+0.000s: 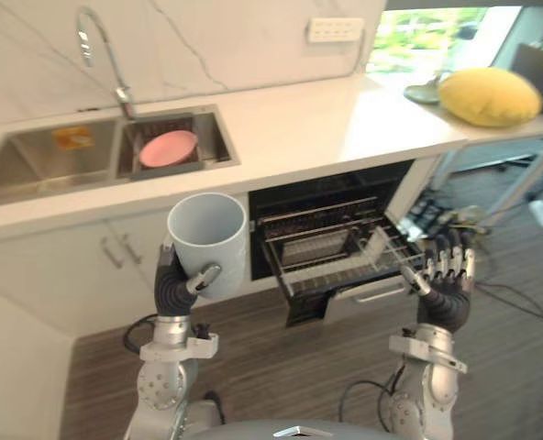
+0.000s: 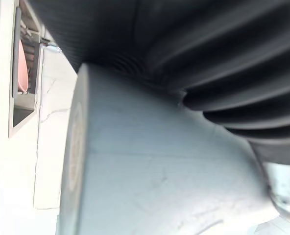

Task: Walk over to the sink, pick up the cup, carry it to the dishwasher, place the cup inside the dishwasher, then close the dishwasher door

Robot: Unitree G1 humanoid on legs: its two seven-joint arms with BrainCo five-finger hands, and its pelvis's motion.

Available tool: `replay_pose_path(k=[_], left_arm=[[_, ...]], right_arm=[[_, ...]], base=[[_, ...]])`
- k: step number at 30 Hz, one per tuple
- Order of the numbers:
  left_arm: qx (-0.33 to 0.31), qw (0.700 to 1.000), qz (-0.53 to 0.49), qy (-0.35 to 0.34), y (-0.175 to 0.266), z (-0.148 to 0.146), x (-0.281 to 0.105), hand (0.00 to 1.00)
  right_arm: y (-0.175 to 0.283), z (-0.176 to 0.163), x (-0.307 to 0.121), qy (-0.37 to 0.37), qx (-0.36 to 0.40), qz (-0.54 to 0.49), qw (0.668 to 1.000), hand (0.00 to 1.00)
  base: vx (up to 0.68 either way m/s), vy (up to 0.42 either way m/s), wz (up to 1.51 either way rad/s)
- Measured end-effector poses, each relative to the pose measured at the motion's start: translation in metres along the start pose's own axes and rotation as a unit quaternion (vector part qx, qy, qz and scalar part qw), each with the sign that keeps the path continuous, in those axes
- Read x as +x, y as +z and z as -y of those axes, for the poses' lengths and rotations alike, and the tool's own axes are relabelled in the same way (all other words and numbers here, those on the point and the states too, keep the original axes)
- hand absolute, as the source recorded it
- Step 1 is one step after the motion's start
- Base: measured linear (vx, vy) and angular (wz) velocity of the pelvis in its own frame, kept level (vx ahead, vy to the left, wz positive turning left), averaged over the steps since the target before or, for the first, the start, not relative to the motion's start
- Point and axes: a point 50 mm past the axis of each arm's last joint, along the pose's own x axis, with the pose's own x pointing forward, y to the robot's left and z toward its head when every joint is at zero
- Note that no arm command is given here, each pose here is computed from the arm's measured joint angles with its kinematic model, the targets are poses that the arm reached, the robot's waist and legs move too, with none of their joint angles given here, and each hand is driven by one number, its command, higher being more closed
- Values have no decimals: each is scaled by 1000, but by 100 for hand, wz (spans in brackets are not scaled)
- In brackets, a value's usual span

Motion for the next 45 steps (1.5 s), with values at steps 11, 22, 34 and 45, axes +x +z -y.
replay_pose_path(k=[11, 22, 34, 45], left_arm=[[17, 999, -19, -32, -11, -5, 9, 100], [42, 999, 2, 7, -8, -20, 30, 100], [85, 996, 16, 39, -9, -6, 39, 100], [183, 982, -7, 51, -34, 2, 41, 100]], right_arm=[[-18, 0, -3, -17, 26, -16, 999, 0], [-21, -25, 21, 78, 91, -14, 993, 0], [-33, -62, 35, 210, 144, -85, 963, 0], [-28, -91, 34, 267, 209, -113, 934, 0]], base=[[219, 193, -47], [69, 11, -69], [29, 14, 6], [-40, 27, -7]])
